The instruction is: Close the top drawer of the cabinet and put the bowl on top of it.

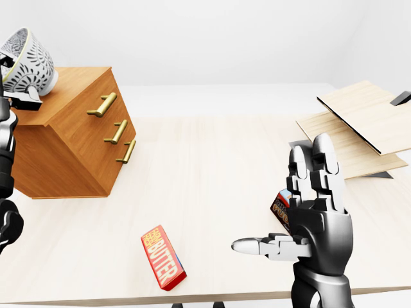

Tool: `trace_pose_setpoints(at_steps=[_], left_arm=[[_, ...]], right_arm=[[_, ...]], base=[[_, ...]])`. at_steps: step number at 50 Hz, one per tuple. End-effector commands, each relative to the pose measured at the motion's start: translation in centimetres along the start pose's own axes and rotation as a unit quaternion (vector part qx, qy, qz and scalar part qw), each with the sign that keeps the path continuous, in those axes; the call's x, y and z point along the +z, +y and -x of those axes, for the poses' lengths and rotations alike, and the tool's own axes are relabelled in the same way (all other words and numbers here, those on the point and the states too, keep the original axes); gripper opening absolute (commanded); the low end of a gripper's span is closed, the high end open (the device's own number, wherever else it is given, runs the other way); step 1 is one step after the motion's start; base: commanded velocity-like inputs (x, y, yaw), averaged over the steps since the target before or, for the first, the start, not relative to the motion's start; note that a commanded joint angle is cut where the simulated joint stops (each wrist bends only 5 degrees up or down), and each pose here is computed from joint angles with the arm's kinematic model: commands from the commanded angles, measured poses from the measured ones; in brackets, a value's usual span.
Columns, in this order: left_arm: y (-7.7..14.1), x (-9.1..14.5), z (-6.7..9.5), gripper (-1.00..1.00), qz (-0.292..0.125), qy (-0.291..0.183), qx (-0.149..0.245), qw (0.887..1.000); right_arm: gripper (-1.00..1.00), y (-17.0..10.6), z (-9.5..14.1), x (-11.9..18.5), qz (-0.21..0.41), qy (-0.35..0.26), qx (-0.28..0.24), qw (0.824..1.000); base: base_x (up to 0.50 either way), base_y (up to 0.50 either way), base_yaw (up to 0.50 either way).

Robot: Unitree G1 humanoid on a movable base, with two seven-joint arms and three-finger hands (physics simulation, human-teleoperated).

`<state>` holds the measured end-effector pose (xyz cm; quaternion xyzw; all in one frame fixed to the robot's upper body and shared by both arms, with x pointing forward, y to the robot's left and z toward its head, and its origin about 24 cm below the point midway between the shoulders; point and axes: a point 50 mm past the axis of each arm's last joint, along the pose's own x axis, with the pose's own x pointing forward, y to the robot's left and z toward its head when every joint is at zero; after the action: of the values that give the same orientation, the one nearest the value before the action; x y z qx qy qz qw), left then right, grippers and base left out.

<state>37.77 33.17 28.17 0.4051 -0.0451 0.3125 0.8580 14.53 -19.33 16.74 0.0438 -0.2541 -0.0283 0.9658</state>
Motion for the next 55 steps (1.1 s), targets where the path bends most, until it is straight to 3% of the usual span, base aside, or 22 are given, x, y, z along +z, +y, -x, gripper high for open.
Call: trace_pose_setpoints(at_steps=[1,2,3,49,52,55], left_arm=[[-1.1,-2.1,0.4,-0.91,-0.041,0.028,-0.017,0.999],[-1.1,-2.0,0.4,-0.51,-0.041,0.027,-0.018,0.999],[-1.3,-2.0,0.5,1.0,-0.043,0.027,-0.025,0.998],[-1.1,-2.0,0.5,1.0,-0.057,0.022,-0.021,0.998],[-0.5,-1.7,0.3,1.0,-0.052,0.014,-0.013,0.998],[1.5,-0.2,0.1,1.0,-0.025,-0.02,0.013,0.999]], right_arm=[[1.0,0.0,0.0,0.0,0.0,0.0,0.0,1.0],[1.0,0.0,0.0,0.0,0.0,0.0,0.0,1.0],[1.0,0.0,0.0,0.0,0.0,0.0,0.0,1.0],[1.0,0.1,0.0,-0.2,0.0,0.004,0.001,1.0],[1.0,0.1,0.0,-0.3,-0.001,0.005,0.002,1.0],[1.0,0.1,-0.1,-0.4,-0.001,0.007,0.002,1.0]], base=[[0.0,0.0,0.0],[0.0,0.0,0.0],[0.0,0.0,0.0],[0.0,0.0,0.0],[0.0,0.0,0.0],[0.0,0.0,0.0]])
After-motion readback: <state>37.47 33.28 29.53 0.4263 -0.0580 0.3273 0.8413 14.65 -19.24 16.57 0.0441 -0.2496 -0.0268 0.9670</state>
